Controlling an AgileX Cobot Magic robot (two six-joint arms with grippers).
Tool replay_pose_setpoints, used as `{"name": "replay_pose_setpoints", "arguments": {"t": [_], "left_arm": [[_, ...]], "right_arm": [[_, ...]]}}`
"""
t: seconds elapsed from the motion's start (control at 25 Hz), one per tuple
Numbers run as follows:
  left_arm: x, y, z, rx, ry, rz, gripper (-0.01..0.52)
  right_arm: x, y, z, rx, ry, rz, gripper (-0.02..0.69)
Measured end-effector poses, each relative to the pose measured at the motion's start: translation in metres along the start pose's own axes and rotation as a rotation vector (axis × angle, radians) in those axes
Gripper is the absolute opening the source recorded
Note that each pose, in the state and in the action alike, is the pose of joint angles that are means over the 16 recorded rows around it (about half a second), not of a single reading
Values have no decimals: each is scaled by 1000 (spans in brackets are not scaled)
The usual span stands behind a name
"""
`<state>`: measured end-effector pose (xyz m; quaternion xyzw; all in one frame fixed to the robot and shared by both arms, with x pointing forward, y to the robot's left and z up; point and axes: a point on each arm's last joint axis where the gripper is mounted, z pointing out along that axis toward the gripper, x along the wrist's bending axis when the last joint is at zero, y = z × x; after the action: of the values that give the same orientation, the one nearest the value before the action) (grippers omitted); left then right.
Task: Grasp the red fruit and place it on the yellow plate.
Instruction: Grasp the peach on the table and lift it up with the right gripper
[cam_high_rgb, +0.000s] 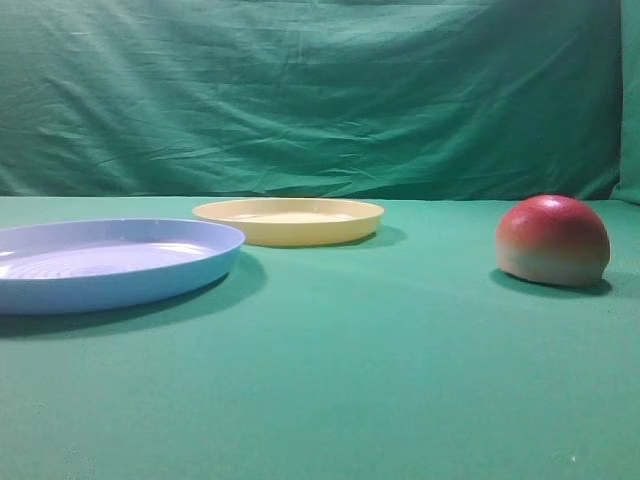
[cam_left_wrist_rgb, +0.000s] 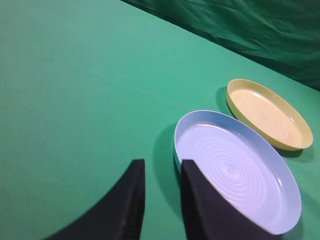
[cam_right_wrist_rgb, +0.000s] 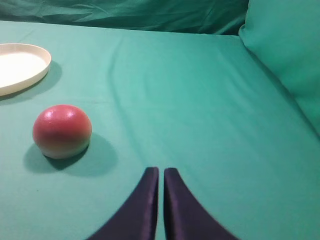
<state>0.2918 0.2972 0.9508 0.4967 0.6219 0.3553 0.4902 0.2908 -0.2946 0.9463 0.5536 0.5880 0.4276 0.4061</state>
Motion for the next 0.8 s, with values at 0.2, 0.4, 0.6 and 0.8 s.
{"name": "replay_pose_setpoints", "arguments": {"t": [0.2, 0.4, 0.6, 0.8], "left_arm": [[0, 0, 0, 0, 0, 0, 157], [0, 0, 0, 0, 0, 0, 157], [0, 0, 0, 0, 0, 0, 157], [0, 0, 0, 0, 0, 0, 157]], "right_arm": [[0, 0, 0, 0, 0, 0, 0], [0, 0, 0, 0, 0, 0, 0], [0, 0, 0, 0, 0, 0, 0], [0, 0, 0, 0, -1, -1, 0]]}}
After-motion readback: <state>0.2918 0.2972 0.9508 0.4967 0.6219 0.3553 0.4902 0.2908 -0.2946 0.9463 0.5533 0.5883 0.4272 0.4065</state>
